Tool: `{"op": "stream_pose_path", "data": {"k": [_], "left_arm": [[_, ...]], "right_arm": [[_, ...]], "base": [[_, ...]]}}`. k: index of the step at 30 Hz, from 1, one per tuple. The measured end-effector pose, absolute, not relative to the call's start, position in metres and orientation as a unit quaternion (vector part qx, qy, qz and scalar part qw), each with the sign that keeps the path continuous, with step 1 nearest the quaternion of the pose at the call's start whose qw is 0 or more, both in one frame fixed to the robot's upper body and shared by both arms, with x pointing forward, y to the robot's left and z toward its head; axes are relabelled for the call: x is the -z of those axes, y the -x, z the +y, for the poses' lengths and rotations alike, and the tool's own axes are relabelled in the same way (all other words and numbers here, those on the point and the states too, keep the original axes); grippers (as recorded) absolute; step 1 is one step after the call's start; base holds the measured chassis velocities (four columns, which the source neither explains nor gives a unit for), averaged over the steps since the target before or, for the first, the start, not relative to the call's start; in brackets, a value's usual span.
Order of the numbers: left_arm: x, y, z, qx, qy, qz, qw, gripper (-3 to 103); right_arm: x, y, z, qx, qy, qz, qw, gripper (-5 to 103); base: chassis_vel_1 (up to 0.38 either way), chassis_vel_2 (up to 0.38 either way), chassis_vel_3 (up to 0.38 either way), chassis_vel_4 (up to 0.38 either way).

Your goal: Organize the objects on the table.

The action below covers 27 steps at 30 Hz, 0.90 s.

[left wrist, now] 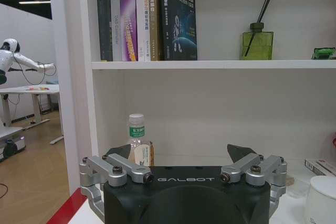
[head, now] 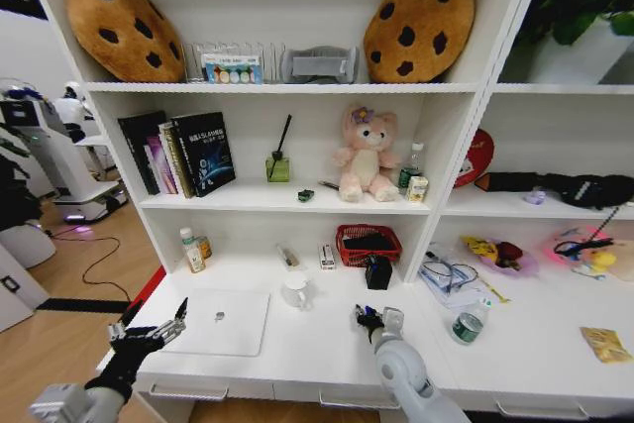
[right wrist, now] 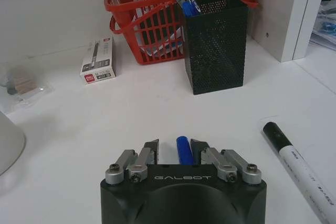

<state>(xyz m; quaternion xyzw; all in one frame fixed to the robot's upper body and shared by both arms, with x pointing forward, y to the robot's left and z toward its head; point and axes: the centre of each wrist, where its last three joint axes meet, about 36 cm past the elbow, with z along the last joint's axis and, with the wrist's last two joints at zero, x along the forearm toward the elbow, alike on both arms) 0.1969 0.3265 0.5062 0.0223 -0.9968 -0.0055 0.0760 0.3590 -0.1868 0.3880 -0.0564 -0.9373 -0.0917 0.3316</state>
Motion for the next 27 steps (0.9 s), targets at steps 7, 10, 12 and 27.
{"op": "stream_pose_path", "data": {"k": [7, 10, 12, 27], "left_arm": [[-0.506, -0.197, 0.326, 0.005, -0.022, -0.997, 0.076, 100], [-0.506, -0.197, 0.326, 0.005, -0.022, -0.997, 0.076, 100], [-0.506, -0.197, 0.326, 0.005, -0.022, -0.997, 0.076, 100], [-0.506, -0.197, 0.326, 0.005, -0.022, -0.997, 0.076, 100]], "right_arm": [[-0.388, -0.361, -0.187, 0.096, 0.053, -0.936, 0.333, 18], [-0.389, -0.363, -0.187, 0.100, 0.049, -0.937, 0.330, 9], [-0.391, -0.364, -0.187, 0.102, 0.047, -0.938, 0.328, 8], [-0.428, -0.418, -0.223, 0.057, -0.014, -0.998, 0.027, 8]], "base": [[0.000, 0.000, 0.000, 0.000], [0.000, 0.000, 0.000, 0.000], [0.000, 0.000, 0.000, 0.000], [0.000, 0.000, 0.000, 0.000]]}}
